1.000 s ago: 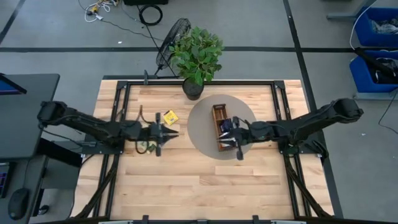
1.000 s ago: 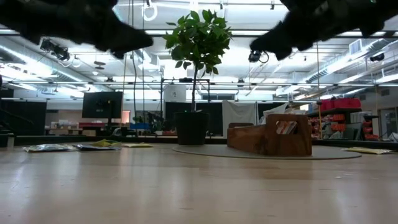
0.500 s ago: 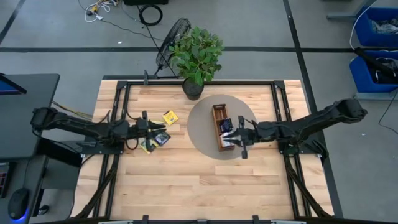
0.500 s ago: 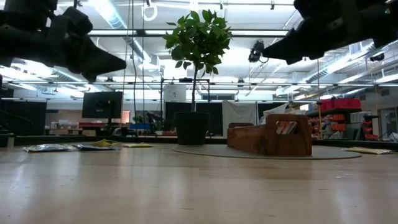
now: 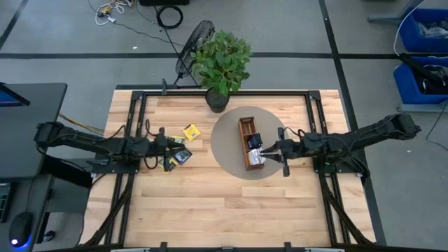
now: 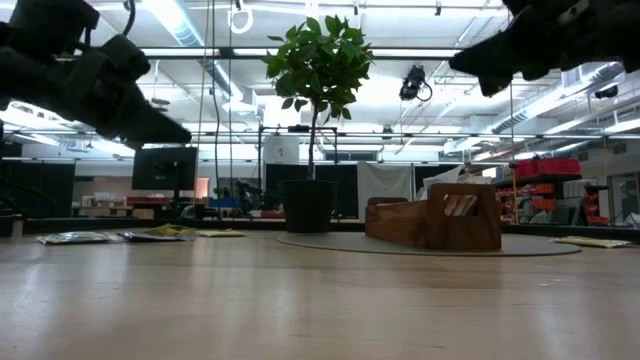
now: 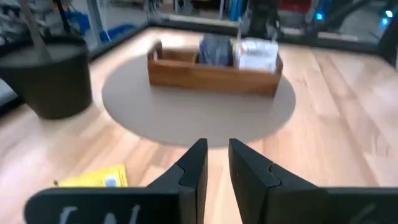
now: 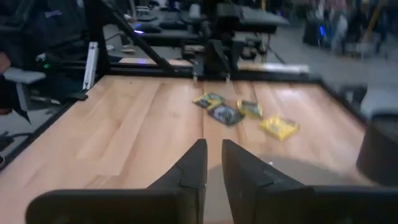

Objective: Pick & Place Tea
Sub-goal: Put the purple tea bag into the middle section of the wooden organizer

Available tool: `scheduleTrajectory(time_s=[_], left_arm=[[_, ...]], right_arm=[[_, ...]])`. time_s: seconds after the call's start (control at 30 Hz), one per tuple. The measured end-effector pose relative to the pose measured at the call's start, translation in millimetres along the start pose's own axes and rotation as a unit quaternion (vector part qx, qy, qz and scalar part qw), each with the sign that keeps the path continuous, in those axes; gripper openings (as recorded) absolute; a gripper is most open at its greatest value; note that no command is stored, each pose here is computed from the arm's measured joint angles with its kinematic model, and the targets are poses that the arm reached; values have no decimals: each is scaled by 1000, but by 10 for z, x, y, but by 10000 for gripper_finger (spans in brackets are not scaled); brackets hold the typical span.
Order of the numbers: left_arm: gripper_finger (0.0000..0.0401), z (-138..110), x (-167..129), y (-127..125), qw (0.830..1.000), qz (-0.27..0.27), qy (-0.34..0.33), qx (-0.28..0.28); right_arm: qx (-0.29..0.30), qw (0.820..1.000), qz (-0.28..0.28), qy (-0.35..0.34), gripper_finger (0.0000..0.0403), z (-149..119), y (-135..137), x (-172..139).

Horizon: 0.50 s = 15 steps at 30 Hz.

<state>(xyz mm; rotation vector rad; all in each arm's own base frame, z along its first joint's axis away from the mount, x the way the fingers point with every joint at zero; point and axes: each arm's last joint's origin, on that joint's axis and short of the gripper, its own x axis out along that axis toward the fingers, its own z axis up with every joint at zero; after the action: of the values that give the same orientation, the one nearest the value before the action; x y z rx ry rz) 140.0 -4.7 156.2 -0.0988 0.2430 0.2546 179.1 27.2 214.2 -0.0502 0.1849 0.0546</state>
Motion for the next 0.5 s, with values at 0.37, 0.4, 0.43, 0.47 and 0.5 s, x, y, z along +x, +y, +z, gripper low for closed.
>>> scheduleTrajectory(time_s=[0.37, 0.4, 0.43, 0.47, 0.5], left_arm=[[69, -118, -5, 11, 998, -4, 61, -29], [69, -118, -5, 10, 998, -6, 62, -30], [71, -120, -6, 8, 997, -10, 64, -33], [75, -123, -6, 7, 997, -11, 65, -35], [81, -128, -7, 8, 997, -11, 68, -36]], right_arm=[[82, 995, -29, 46, 57, -110, -7, 40], [79, 995, -42, 47, 58, -116, -13, 45], [77, 994, -57, 49, 60, -123, -21, 49], [74, 994, -69, 51, 62, -130, -27, 54], [69, 993, -79, 52, 64, -135, -33, 60]])
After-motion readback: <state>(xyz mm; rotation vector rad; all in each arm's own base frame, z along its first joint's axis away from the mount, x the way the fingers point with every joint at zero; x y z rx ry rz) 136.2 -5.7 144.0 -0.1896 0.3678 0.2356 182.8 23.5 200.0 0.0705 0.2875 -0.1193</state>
